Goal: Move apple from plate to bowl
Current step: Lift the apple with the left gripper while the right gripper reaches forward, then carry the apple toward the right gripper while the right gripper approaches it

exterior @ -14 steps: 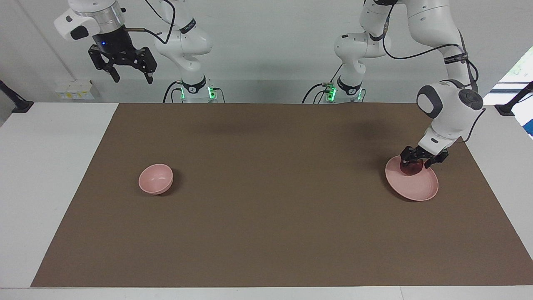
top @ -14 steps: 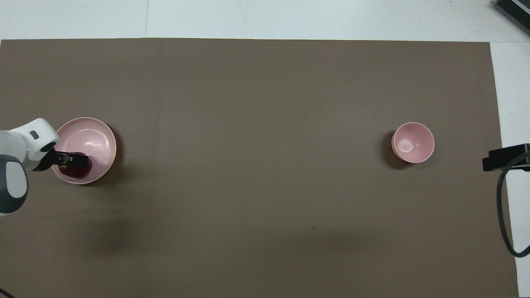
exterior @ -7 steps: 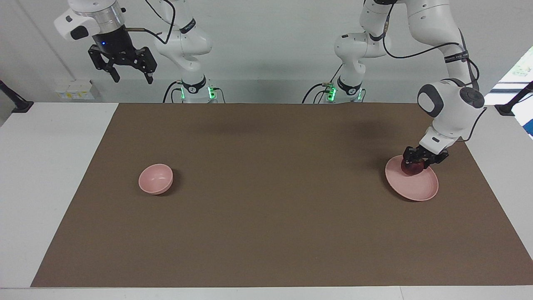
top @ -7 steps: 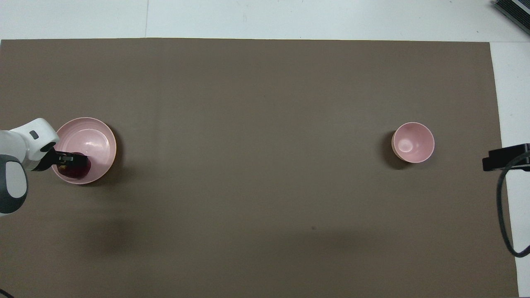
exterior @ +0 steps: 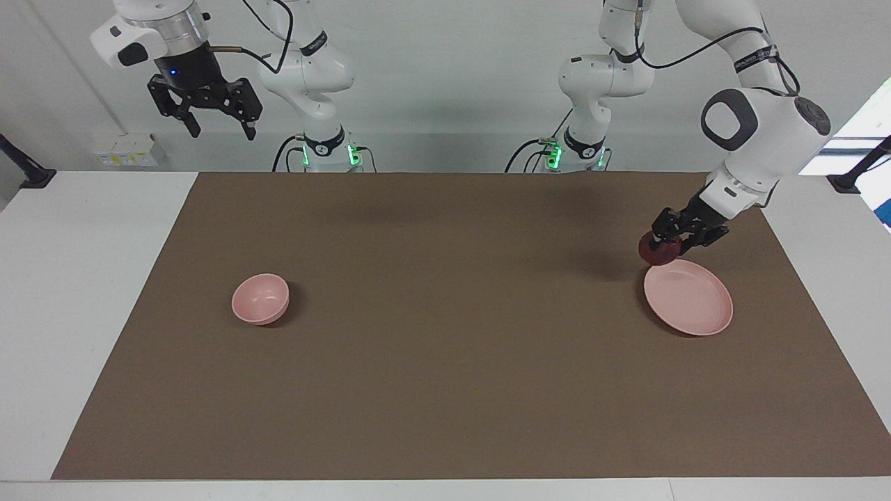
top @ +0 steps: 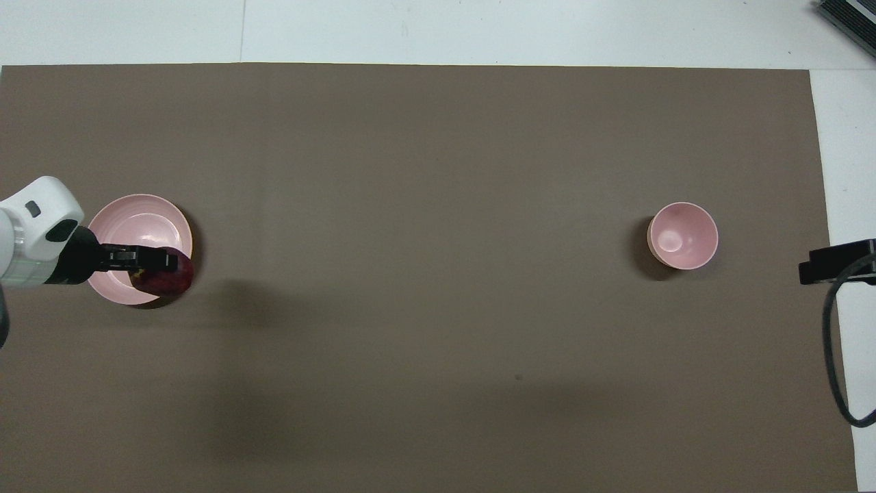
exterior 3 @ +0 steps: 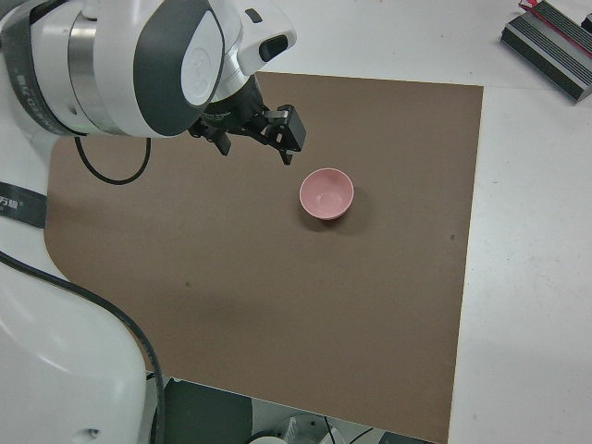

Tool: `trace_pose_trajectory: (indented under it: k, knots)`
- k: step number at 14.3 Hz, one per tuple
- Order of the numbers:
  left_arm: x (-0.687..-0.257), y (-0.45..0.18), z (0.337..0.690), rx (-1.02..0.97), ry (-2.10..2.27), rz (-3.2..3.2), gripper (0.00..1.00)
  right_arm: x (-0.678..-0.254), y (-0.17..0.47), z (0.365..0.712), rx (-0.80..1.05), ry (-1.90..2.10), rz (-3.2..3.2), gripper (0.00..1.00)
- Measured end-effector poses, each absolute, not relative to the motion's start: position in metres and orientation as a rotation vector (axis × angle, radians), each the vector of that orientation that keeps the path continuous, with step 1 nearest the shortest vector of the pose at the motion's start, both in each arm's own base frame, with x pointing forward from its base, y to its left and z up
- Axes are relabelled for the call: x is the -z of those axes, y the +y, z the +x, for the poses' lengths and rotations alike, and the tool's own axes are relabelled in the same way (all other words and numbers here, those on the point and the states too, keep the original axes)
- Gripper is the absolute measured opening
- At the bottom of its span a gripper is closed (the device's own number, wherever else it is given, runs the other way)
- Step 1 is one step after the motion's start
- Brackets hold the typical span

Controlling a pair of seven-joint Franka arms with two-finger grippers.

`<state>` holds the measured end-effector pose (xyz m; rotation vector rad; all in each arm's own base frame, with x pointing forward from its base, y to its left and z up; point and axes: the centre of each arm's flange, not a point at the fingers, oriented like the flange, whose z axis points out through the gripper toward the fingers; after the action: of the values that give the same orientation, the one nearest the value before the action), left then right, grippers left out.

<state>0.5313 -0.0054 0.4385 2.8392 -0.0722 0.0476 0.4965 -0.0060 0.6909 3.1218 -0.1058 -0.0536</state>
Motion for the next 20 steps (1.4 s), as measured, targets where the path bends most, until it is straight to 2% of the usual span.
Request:
trace_pose_trajectory:
  k: [5, 8, 14, 16, 20]
  knots:
    - [-0.447, -0.118, 0.53, -0.053, 0.146, 2.668, 0.67, -0.688, 0.007, 0.495, 0.065, -0.064, 3.15, 1.0]
    - [-0.456, -0.181, 0.522, -0.081, 0.259, 2.566, 0.67, -0.662, 0.015, 0.498, 0.118, -0.077, 3.193, 1.0]
    - [-0.478, -0.287, 0.492, -0.217, 0.43, 2.338, 0.67, -0.595, 0.088, 0.521, 0.091, -0.459, 3.253, 1.0]
    - [-0.484, -0.314, 0.478, -0.246, 0.479, 2.268, 0.67, -0.582, 0.112, 0.527, 0.125, -0.624, 3.27, 1.0]
    - [-0.491, -0.349, 0.452, -0.274, 0.526, 2.173, 0.67, -0.572, 0.12, 0.546, 0.148, -1.042, 3.297, 1.0]
